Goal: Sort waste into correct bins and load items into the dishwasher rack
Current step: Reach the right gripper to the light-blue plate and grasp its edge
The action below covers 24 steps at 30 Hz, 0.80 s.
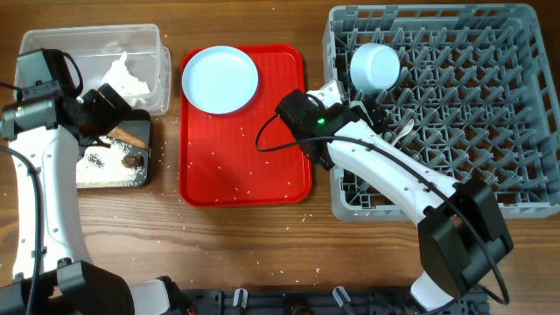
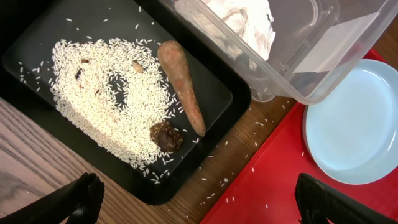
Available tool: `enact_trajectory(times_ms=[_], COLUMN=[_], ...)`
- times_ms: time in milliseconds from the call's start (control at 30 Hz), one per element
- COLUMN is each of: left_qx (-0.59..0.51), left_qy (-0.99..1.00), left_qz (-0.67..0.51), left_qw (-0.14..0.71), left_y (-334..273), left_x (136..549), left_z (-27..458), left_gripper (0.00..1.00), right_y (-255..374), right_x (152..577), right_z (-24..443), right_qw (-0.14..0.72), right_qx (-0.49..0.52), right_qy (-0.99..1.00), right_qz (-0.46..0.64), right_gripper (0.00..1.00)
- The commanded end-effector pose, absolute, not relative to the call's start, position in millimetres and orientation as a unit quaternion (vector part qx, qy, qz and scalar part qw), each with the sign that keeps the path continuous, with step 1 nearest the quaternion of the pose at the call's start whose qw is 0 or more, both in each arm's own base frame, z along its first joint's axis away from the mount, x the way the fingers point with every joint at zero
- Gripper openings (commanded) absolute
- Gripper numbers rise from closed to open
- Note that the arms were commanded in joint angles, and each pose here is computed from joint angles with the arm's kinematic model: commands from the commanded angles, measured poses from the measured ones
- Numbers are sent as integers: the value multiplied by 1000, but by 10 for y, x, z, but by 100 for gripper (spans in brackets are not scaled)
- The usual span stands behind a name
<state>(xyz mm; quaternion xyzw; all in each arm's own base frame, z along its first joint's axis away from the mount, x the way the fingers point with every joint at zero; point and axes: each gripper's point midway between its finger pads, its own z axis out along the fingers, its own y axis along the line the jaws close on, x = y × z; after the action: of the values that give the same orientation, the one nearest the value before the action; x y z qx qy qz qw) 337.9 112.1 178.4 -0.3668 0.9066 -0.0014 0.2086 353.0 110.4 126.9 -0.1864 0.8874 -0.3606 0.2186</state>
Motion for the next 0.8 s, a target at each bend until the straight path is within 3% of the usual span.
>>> enact_trajectory(times_ms=[0, 100, 267, 333, 467, 533, 767], left_qx=[-375, -375, -375, -375, -375, -375, -375], left_qy=[903, 903, 903, 903, 903, 903, 903], left_qz=[1, 1, 1, 1, 1, 1, 1], left_qw=[211, 211, 211, 211, 211, 211, 211], left_y=[1154, 1154, 1154, 1154, 1154, 1154, 1154], left_x=[3395, 3395, 3395, 3395, 3395, 3395, 3395], left_z=[1802, 1802, 1802, 1802, 1802, 1802, 1802], left_gripper=[100, 100, 100, 100, 100, 100, 100], right_y=[1214, 1611, 3003, 3276, 3378, 3428, 3402], right_x=[3601, 3649, 3689, 3844, 4443, 4623, 4624], right_z=[1721, 2022, 2407, 2483, 2057, 1578, 415], right_qw=[276, 313, 361, 388, 417, 401, 309], right_qx=[-154, -146, -238, -216, -66, -19, 67], right_qy=[896, 922, 882, 860, 871, 883, 924], right_qz=[-310, -175, 189, 252, 252, 244, 214], right_gripper=[100, 100, 100, 88, 82, 80, 69])
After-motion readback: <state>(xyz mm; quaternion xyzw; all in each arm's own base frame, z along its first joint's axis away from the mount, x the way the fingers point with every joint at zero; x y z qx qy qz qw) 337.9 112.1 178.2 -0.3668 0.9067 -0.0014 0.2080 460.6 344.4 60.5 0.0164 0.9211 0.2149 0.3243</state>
